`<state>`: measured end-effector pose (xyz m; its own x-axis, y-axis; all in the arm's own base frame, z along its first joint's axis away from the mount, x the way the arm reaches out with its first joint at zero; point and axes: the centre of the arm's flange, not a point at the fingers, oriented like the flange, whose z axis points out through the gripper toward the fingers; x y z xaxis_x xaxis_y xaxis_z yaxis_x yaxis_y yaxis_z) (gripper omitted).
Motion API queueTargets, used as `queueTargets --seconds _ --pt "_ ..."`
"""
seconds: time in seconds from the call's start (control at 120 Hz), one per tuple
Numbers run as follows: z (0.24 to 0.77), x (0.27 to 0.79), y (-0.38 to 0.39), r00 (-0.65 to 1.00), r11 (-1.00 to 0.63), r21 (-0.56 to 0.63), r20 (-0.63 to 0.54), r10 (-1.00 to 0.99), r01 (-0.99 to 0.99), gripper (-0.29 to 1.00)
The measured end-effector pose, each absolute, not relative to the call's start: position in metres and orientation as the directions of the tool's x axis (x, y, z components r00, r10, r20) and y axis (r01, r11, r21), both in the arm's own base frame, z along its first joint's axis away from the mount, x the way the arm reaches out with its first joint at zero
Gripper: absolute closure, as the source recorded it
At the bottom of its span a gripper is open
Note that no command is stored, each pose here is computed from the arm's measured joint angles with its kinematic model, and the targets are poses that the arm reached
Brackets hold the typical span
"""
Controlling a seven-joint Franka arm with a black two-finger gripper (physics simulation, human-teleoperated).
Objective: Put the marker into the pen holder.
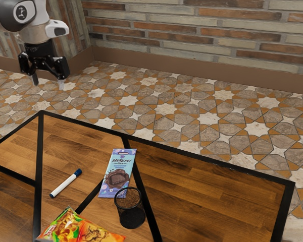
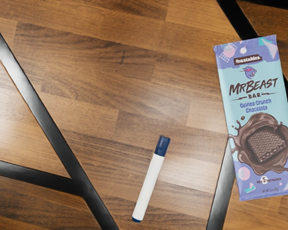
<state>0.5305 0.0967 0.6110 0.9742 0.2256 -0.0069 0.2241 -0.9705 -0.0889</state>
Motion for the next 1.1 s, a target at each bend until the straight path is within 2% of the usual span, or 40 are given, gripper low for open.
queueTargets --seconds 0.1,0.267,0.558,0.683,0.808,1.1 --pt "0.608 0.536 0.064 0.986 -0.982 -0.088 -0.003 0.166 0.165 0.0" --pt "0.569 0.538 0.032 0.993 -0.991 -0.09 -0.046 0.107 0.103 0.0" --pt "0.421 0.518 0.108 0.942 -0.968 -0.107 -0.227 0.246 0.227 0.0" --pt "0.379 0.513 0.127 0.931 -0.96 -0.107 -0.239 0.277 0.258 0.0" --pt "0.337 0.531 0.094 0.947 -0.976 -0.108 -0.244 0.209 0.188 0.0" --pt "0.281 0.522 0.098 0.956 -0.979 -0.094 -0.215 0.199 0.182 0.0"
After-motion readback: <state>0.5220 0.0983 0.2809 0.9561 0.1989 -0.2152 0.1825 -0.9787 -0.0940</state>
